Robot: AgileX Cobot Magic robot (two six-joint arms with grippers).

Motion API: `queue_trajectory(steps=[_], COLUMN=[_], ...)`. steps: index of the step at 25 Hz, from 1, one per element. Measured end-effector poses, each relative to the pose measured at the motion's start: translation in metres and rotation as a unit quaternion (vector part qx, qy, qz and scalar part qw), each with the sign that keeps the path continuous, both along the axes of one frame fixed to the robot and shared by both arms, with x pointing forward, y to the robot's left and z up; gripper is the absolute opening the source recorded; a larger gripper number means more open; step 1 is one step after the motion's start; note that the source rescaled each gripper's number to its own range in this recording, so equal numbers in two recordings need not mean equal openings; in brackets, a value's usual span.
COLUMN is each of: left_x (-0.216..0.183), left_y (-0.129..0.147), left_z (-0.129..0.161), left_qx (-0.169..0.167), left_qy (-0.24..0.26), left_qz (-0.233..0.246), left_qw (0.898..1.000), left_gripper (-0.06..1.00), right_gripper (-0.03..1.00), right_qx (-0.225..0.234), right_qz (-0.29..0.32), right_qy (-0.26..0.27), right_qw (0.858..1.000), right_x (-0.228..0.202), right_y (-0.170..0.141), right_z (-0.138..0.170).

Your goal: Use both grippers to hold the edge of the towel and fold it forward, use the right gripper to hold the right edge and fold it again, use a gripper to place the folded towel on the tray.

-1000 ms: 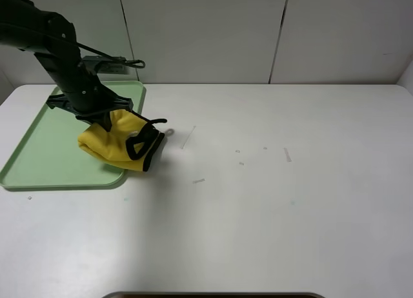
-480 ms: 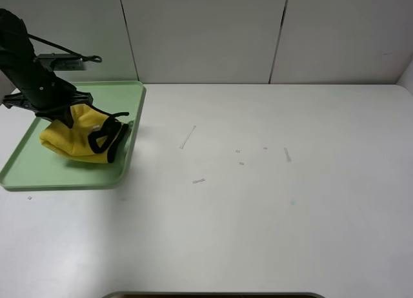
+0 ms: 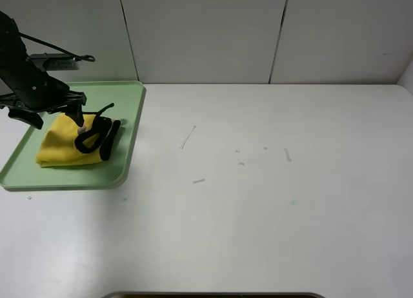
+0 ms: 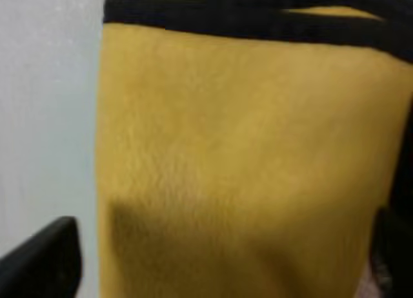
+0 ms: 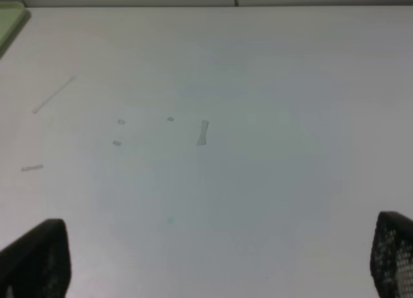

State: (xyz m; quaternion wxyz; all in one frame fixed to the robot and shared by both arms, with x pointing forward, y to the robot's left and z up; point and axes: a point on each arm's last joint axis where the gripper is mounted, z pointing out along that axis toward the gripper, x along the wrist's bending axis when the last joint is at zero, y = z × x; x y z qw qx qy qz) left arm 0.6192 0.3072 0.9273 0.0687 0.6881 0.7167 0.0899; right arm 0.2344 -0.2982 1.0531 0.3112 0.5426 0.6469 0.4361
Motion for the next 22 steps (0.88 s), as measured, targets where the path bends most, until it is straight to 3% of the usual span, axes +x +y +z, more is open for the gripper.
queue_trajectory(steps=[2, 5, 13, 18, 22], left_x=[0.0, -0.002, -0.032, -0.057, -0.079], left_y=[0.0, 0.0, 0.0, -0.001, -0.006], left_z=[0.0, 0.004, 0.071, 0.105, 0.13], left_qx=[0.001, 0.002, 0.004, 0.003, -0.017], left_qy=[0.001, 0.006, 0.019, 0.037, 0.039], left_qz=[-0.008, -0.01, -0.009, -0.04, -0.063], left_qw=[1.0, 1.0, 1.0, 0.999, 0.997], left_gripper=[0.93, 0.98, 1.0, 1.0, 1.0], right_gripper=[1.0, 1.0, 1.0, 1.0, 1.0], right_qx=[0.0, 0.0, 0.0, 0.0, 0.0], right_qz=[0.0, 0.0, 0.0, 0.0, 0.0], right_qy=[0.0, 0.0, 0.0, 0.0, 0.0], right_qw=[1.0, 1.0, 1.0, 1.0, 1.0], right_x=[0.0, 0.0, 0.0, 0.0, 0.0], right_y=[0.0, 0.0, 0.0, 0.0, 0.0], right_z=[0.0, 0.0, 0.0, 0.0, 0.0])
